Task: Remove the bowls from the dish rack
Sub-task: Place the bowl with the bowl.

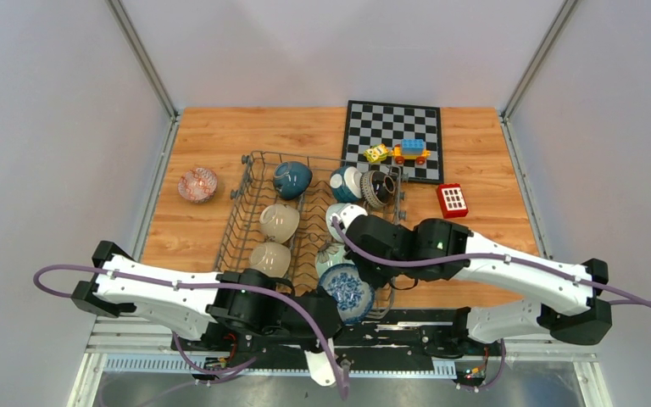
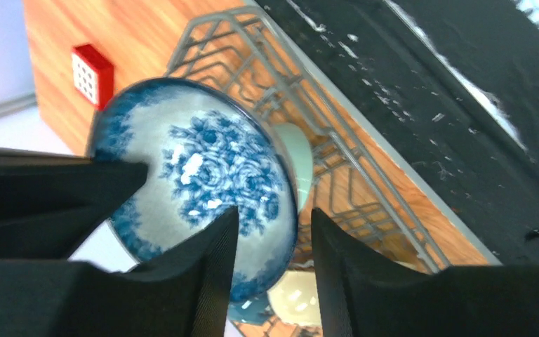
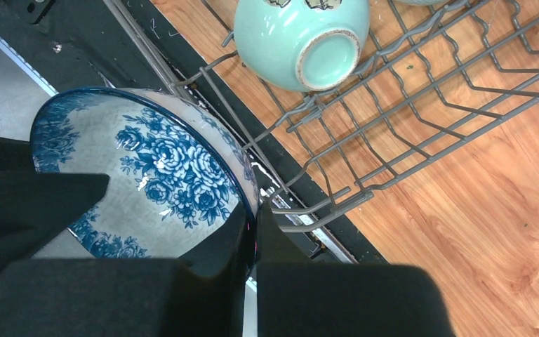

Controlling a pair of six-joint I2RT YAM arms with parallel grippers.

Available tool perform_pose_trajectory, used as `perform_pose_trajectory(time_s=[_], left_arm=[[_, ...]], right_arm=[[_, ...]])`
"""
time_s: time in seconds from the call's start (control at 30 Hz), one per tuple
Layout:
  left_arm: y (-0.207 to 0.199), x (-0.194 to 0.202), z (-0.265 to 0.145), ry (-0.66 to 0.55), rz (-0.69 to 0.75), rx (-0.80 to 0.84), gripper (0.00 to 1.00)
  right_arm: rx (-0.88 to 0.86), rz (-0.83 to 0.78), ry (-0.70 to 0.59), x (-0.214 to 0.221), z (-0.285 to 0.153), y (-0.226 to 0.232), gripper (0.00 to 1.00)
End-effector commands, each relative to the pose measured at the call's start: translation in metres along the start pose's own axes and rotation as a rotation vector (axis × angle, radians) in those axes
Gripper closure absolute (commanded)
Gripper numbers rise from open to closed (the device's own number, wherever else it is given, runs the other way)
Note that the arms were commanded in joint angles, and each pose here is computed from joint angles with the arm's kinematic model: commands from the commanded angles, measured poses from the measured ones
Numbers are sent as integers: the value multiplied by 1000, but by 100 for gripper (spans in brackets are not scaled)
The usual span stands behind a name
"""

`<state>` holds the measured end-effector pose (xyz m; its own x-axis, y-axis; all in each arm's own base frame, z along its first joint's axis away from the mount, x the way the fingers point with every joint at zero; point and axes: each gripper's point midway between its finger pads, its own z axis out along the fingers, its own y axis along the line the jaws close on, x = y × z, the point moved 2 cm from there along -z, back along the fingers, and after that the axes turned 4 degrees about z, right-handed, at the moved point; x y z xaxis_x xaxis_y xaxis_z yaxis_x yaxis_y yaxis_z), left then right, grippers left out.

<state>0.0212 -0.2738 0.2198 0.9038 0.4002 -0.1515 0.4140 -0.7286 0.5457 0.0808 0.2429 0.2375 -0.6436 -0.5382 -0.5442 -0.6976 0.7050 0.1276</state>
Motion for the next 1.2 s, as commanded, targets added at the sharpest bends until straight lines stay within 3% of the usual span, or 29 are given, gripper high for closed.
perform_pose_trajectory(time_s=[0.0,0.03,0.07,0.23,0.37,0.43,0.6,0.7,0.83,0.93,1.07,1.17], left_arm=[[32,6,-15,34,-118,-214,38],[39,11,-21,55,-153,-274,12],[46,13,-27,58,-189,-331,2],[75,33,-69,83,-391,-622,0],[86,54,-88,77,-698,-774,0],[90,64,-88,17,-914,-787,0],[113,83,-88,-313,-1495,-837,0],[123,110,-89,-467,-1918,-940,0],[121,123,-59,-523,-2352,-885,2],[123,123,-36,-507,-2468,-839,2],[122,125,-16,-406,-2472,-809,7],[120,131,-9,-310,-2434,-826,20]], right_arm=[[35,46,-85,-8,-10,-6,100],[53,57,-121,-12,-15,-11,100],[72,67,-153,-15,-19,-16,100],[191,93,-282,-29,-39,-44,100],[259,134,-345,-35,-53,-67,100],[287,157,-368,-38,-58,-78,100],[340,221,-402,-43,-60,-101,100],[370,283,-414,-43,-55,-114,100],[368,396,-409,-43,-39,-126,100],[336,456,-403,-48,-28,-123,100],[315,511,-384,-53,-20,-118,100],[308,546,-357,-54,-16,-115,100]])
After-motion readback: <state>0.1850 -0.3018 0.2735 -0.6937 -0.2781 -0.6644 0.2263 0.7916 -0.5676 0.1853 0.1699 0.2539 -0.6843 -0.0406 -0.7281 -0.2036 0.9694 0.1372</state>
